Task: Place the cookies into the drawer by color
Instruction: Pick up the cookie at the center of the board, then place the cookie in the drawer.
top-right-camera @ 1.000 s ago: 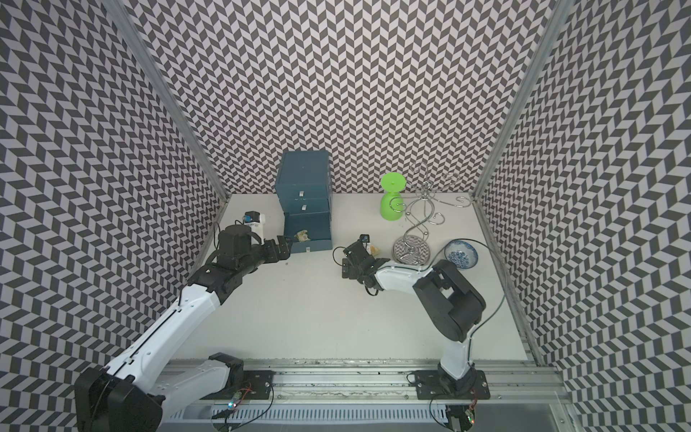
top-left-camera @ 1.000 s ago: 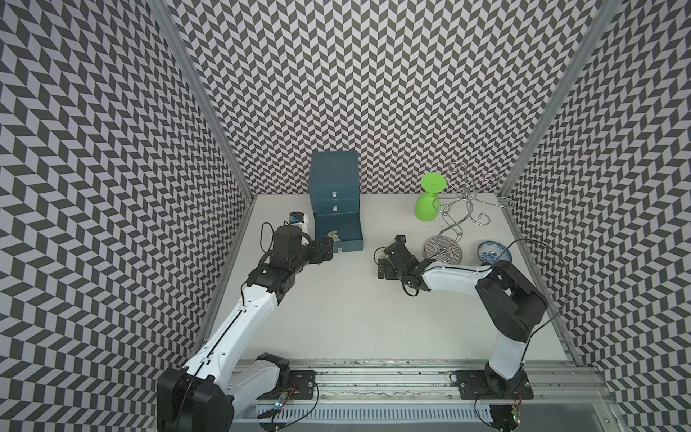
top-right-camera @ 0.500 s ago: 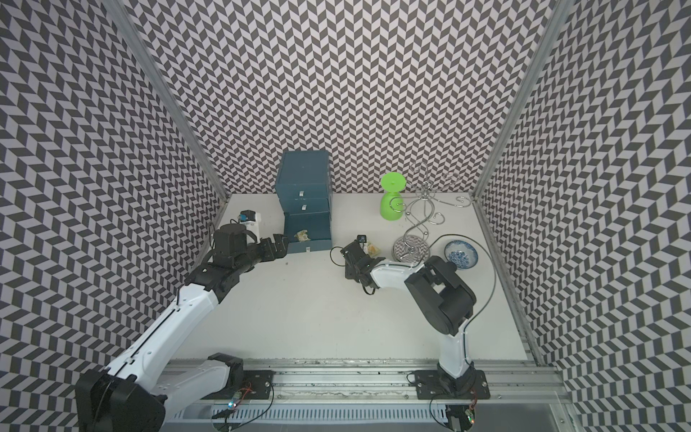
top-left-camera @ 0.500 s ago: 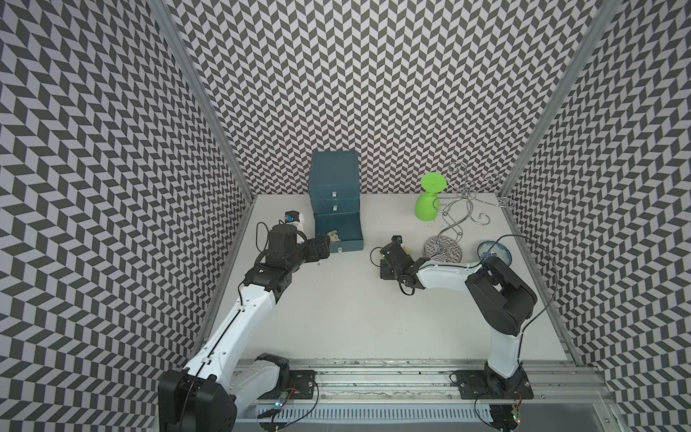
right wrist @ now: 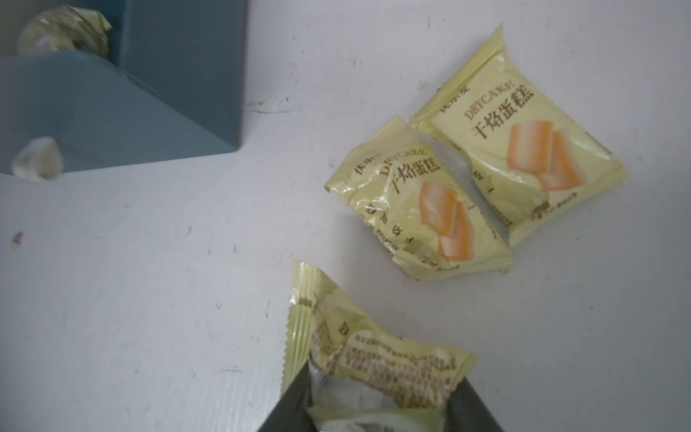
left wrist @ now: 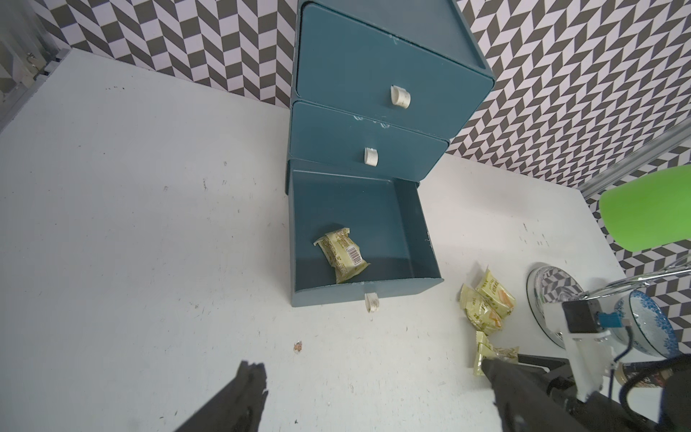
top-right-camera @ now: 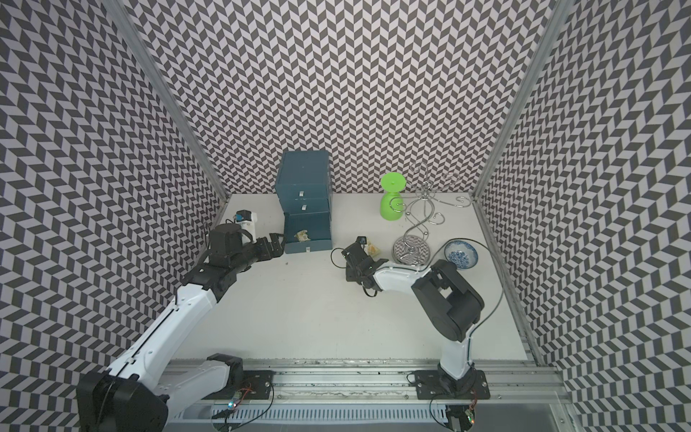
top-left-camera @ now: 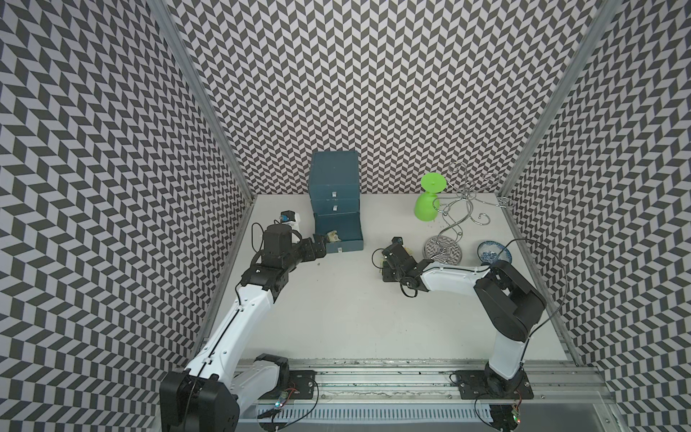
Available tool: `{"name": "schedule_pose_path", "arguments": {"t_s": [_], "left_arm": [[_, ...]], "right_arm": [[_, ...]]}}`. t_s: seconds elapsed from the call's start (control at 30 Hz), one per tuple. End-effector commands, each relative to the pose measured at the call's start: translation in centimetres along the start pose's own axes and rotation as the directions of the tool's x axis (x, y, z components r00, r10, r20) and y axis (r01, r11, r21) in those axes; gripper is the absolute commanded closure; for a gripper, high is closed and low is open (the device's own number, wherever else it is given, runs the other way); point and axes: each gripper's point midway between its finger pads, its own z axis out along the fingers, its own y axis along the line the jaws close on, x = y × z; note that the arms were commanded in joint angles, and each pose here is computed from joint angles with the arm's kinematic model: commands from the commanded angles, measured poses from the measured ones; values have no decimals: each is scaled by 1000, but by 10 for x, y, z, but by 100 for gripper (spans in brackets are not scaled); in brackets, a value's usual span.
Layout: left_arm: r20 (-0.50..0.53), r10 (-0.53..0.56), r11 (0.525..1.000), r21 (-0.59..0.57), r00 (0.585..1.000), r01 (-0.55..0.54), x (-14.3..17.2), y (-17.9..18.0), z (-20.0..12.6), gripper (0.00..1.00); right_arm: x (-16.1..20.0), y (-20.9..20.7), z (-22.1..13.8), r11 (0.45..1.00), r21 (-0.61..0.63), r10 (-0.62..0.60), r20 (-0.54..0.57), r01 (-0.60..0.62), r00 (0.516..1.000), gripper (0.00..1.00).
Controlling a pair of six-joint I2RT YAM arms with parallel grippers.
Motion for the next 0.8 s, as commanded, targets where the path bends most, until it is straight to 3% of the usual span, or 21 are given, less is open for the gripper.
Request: {"name": "schedule_pose_path", "arguments": {"t_s": [0.0,0.37,0.77], "left_arm": [[18,2,1000,20,1000,-2,-3,0,0,3],[48,-17,999,40,999,15,-9,4,-6,3],[71,-70,994,93,995,63,-14,12,-8,3]], "right_arm": [[-20,18,-22,997,-74,8,54,-4,999,54],[-83,68,-69,971,-240,66,175,-23,982,54],[-142,113,-37,970,-238,18,258,45,966,53]]}}
